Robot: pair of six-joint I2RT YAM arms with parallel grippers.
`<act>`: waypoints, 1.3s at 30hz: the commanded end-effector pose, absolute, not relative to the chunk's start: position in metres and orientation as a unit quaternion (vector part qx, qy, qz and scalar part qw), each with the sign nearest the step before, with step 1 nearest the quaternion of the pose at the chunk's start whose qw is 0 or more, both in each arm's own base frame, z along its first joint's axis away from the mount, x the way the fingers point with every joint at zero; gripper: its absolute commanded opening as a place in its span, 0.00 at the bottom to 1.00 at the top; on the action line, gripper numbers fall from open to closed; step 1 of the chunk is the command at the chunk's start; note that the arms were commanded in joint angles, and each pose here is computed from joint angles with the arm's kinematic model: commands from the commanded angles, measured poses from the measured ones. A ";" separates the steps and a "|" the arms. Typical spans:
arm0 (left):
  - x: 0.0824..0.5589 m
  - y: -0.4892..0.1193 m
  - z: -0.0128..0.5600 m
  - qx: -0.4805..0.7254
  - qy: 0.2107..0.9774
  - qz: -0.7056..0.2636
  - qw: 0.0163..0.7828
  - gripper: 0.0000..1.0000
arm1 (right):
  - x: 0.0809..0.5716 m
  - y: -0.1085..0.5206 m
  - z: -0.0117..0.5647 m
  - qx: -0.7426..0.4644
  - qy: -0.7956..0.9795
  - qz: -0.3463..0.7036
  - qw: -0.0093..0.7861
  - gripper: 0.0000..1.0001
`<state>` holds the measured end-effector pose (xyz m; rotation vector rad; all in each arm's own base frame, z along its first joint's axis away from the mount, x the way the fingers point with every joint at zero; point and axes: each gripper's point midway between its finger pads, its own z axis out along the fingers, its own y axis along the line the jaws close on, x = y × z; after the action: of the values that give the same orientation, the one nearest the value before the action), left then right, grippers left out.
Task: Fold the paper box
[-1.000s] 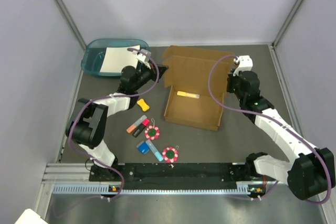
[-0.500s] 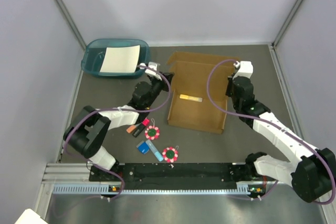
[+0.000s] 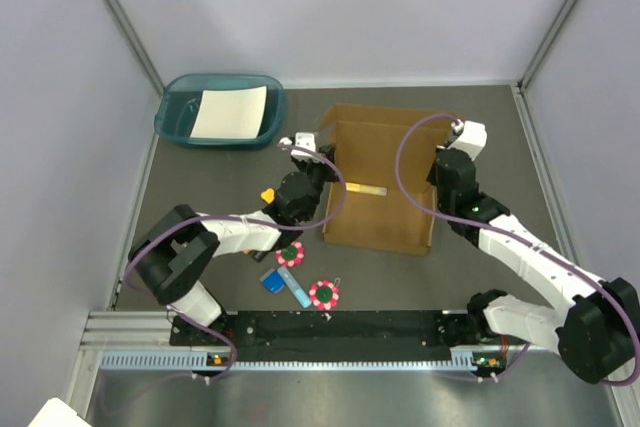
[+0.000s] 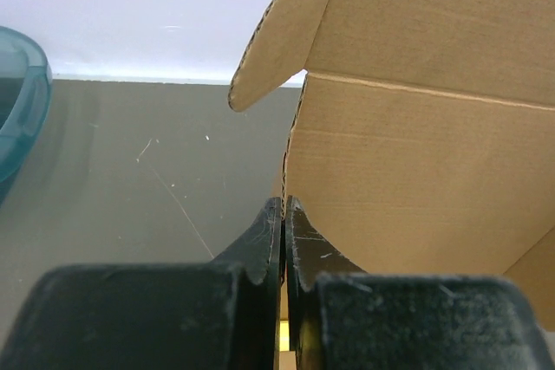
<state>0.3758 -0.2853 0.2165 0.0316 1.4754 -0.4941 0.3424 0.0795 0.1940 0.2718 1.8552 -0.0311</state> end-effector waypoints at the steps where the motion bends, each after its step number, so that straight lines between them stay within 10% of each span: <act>1: 0.372 -0.292 0.221 -0.035 0.663 -0.211 0.717 0.00 | 0.339 0.084 0.182 0.145 0.806 -0.009 0.574 0.00; 39: 0.296 -0.327 0.165 -0.074 0.694 -0.294 0.653 0.00 | 0.289 0.078 0.112 0.145 0.831 -0.016 0.537 0.00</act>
<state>0.3247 -0.3057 0.2013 -0.3005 1.4695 -0.6223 0.3166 0.0745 0.1692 0.4301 1.7812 0.0101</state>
